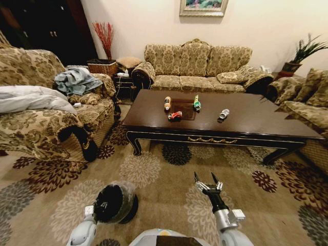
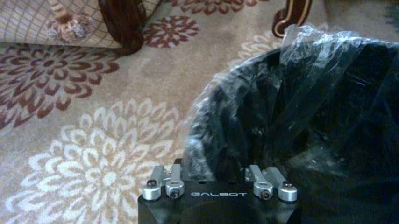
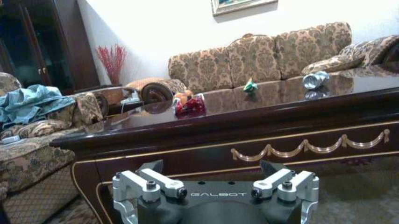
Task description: Move to the front of the table and place the trash on the table into the trash bin.
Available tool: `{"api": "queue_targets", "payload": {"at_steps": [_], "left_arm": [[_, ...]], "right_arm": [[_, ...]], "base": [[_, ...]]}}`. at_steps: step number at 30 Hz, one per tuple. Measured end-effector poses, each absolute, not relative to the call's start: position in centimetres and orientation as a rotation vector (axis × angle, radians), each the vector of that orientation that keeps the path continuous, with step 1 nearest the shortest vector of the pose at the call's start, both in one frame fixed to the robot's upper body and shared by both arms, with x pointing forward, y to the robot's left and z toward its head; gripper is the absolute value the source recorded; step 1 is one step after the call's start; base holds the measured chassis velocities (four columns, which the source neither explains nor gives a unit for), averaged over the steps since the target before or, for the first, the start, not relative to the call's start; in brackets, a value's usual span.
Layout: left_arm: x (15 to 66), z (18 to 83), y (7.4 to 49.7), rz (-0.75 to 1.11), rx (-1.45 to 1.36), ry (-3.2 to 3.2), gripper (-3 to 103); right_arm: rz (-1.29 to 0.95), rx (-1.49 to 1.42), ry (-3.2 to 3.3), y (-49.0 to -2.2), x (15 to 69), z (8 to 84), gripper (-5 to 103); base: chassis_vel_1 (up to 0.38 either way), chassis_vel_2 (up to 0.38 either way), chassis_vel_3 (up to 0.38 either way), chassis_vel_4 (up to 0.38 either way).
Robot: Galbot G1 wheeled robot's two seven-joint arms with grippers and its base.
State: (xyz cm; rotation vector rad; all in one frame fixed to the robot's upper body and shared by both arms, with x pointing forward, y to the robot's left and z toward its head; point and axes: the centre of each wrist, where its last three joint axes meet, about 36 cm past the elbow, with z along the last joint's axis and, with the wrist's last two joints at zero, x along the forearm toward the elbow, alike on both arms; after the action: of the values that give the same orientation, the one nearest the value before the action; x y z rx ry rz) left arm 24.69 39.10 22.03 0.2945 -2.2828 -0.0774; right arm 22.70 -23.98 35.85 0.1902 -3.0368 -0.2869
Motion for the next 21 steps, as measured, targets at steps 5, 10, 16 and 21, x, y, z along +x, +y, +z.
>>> {"api": "queue_targets", "payload": {"at_steps": [5, 10, 16, 21], "left_arm": [[24.7, 22.9, 39.0, -0.103, 0.274, -2.29, 38], [24.6, 23.8, 38.9, -0.138, 0.259, -2.287, 23], [24.6, 24.1, 38.5, -0.151, 0.228, -2.279, 8], [24.6, 24.0, 38.0, -0.122, 0.214, -2.316, 5]], "right_arm": [[-0.292, 0.19, -3.04, -23.8, 22.6, 35.6, 100], [-0.3, 0.182, -3.044, -23.9, 22.6, 35.1, 100], [-0.306, 0.167, -3.046, -24.1, 22.5, 34.6, 100], [-0.305, 0.159, -3.047, -24.3, 22.5, 34.6, 100]], "base": [[0.0, 0.0, 0.0, 0.0], [0.0, 0.0, 0.0, 0.0], [0.0, 0.0, 0.0, 0.0], [0.0, 0.0, 0.0, 0.0]]}}
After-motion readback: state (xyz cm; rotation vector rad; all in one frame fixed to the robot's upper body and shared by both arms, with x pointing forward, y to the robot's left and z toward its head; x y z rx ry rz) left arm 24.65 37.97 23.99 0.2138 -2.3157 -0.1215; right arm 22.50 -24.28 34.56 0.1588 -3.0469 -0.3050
